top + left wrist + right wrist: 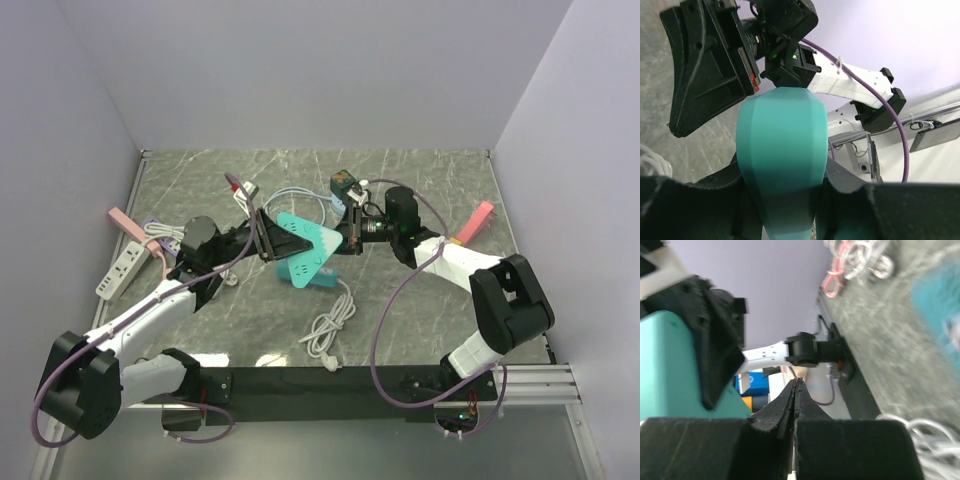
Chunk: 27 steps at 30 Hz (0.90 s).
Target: Pull the plug off the socket
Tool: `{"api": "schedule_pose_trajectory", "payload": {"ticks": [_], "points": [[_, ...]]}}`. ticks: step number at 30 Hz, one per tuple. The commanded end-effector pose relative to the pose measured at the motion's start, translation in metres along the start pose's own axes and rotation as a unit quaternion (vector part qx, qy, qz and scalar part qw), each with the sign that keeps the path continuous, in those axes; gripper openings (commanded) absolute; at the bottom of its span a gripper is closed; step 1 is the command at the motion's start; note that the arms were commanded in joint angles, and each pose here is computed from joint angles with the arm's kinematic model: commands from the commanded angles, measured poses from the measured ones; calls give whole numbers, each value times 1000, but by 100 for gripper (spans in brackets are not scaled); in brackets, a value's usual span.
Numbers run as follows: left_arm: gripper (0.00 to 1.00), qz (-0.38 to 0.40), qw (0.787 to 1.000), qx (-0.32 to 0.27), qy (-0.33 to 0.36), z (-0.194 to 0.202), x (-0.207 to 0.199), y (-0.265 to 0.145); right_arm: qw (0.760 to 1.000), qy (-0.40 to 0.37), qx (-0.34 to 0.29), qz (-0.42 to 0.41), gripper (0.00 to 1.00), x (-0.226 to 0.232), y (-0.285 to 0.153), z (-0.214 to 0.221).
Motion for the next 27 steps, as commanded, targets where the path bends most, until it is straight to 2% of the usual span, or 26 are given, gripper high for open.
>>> {"api": "schedule_pose_trajectory", "payload": {"ticks": [1, 6, 8, 9, 10, 11, 13, 14, 16, 17, 19, 20, 22, 23, 27], "points": [[1, -3, 999, -28, 32, -5, -3, -9, 999, -7, 5, 35, 0, -14, 3, -3], [1, -43, 998, -31, 29, -6, 8, -12, 998, -11, -5, 56, 0, -21, -1, -4], [1, -106, 993, -39, 20, -9, 19, -11, 993, -12, -46, 108, 0, -21, -12, -3], [1, -135, 989, -48, 36, -16, 20, -9, 989, -34, -81, 122, 0, -7, -22, -7], [1, -178, 983, -39, 12, -13, 30, -11, 978, -55, -127, 157, 2, -6, -29, -12], [1, -188, 981, -42, 11, -15, 35, -10, 972, -41, -143, 184, 18, -6, -36, -8], [1, -196, 979, -53, -12, -14, 42, -10, 962, -58, -187, 190, 30, 8, -53, -5], [1, -190, 980, -59, -14, -15, 45, -7, 959, -55, -203, 192, 47, 10, -57, -3], [1, -189, 978, -70, -45, -13, 52, -5, 960, -57, -214, 174, 59, 14, -62, 6], [1, -169, 981, -85, -39, -16, 52, -2, 962, -56, -220, 149, 66, 20, -62, 6], [1, -148, 982, -90, -70, -13, 53, 1, 973, -18, -202, 110, 72, 18, -58, 16], [1, -138, 983, -89, -76, -13, 55, 5, 976, -21, -199, 85, 77, 15, -55, 17], [1, -106, 987, -86, -81, -15, 49, 14, 979, -11, -195, 62, 80, 15, -51, 21], [1, -104, 987, -82, -90, -14, 52, 17, 979, 8, -198, 53, 89, 16, -47, 23], [1, -85, 983, -102, -124, -9, 49, 26, 975, 27, -222, -4, 91, 17, -43, 28]]}}
Point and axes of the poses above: each gripper's point midway between its finger pads, its own y axis out along the fingers, its own x axis along the line the jaws close on, z = x × y, the point moved 10 cm from there along -y, back along the fingers, and after that the axes turned 11 degrees about y, right-handed, at the moved point
